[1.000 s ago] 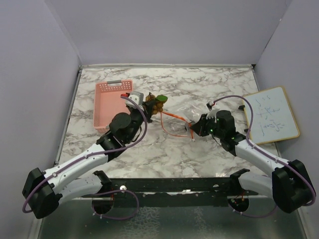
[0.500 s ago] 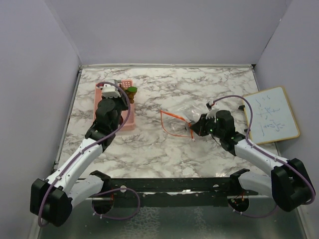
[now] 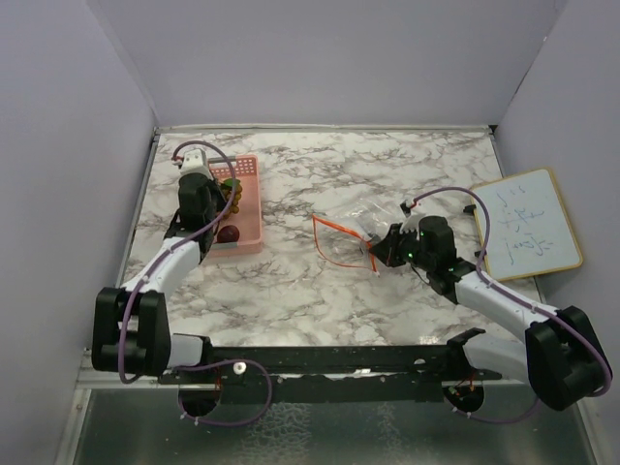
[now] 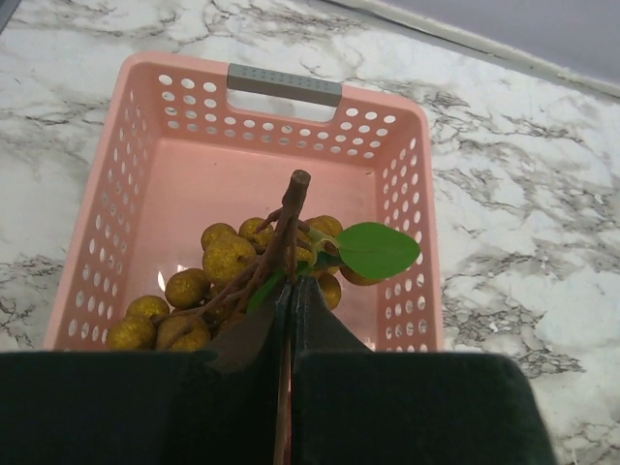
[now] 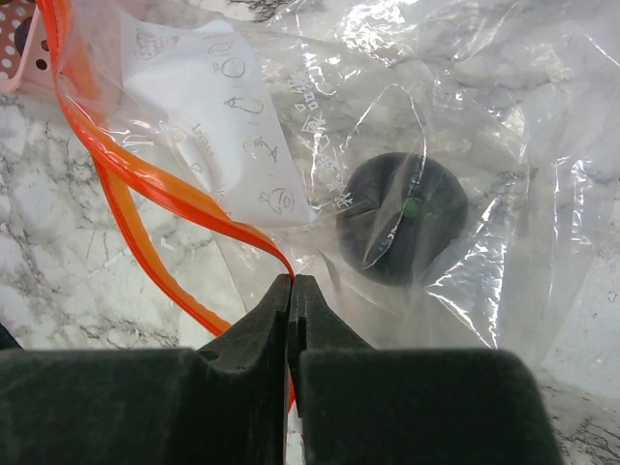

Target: Open the zip-top bag and remove the fake food

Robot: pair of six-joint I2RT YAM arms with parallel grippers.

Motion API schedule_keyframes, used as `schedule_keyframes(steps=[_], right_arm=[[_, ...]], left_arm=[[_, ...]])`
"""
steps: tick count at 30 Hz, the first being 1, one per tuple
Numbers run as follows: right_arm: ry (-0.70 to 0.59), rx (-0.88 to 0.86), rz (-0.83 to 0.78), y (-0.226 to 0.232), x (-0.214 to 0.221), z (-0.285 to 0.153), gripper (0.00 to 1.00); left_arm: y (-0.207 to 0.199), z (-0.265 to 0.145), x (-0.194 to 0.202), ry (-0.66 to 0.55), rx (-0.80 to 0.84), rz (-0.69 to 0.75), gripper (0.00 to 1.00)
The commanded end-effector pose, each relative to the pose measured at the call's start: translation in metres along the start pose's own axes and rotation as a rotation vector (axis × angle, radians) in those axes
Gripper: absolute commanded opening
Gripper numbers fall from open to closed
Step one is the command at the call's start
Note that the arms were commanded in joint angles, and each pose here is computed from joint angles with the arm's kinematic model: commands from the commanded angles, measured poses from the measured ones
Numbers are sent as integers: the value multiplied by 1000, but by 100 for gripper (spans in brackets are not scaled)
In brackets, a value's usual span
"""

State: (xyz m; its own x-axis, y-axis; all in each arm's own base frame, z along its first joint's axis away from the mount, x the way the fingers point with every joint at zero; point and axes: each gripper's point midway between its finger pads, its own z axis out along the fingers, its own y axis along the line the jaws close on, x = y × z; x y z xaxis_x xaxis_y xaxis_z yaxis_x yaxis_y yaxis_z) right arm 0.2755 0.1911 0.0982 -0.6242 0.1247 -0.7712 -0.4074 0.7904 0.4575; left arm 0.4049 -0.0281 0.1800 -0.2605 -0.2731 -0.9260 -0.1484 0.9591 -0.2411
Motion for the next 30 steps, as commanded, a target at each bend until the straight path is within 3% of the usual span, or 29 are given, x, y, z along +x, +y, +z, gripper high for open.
schedule_keyframes(steps=[1, 9, 12, 13, 15, 18, 24, 30], right_arm=[[-10, -24, -22, 3, 0, 2, 1], [-4, -14, -23, 1, 2, 3, 1], [2, -22, -19, 2, 3, 5, 1], [1, -31, -21, 3, 3, 5, 1], [4, -46, -22, 6, 3, 6, 1], [4, -54, -28, 7, 3, 6, 1], [3, -60, -24, 8, 2, 7, 1], [-21, -71, -14, 16, -8, 4, 1]], left_arm=[[-9, 28, -33, -77, 71, -43, 0], [-13, 51, -45, -136, 100, 20, 0], [-9, 52, -29, -110, 91, 6, 0], [-6, 52, -21, -91, 82, 3, 7], [2, 50, -6, -65, 56, -6, 37], [10, 39, 6, -61, 32, -34, 67], [1, 6, -9, -115, 72, -96, 77], [-65, -46, -34, -195, 218, -56, 78]])
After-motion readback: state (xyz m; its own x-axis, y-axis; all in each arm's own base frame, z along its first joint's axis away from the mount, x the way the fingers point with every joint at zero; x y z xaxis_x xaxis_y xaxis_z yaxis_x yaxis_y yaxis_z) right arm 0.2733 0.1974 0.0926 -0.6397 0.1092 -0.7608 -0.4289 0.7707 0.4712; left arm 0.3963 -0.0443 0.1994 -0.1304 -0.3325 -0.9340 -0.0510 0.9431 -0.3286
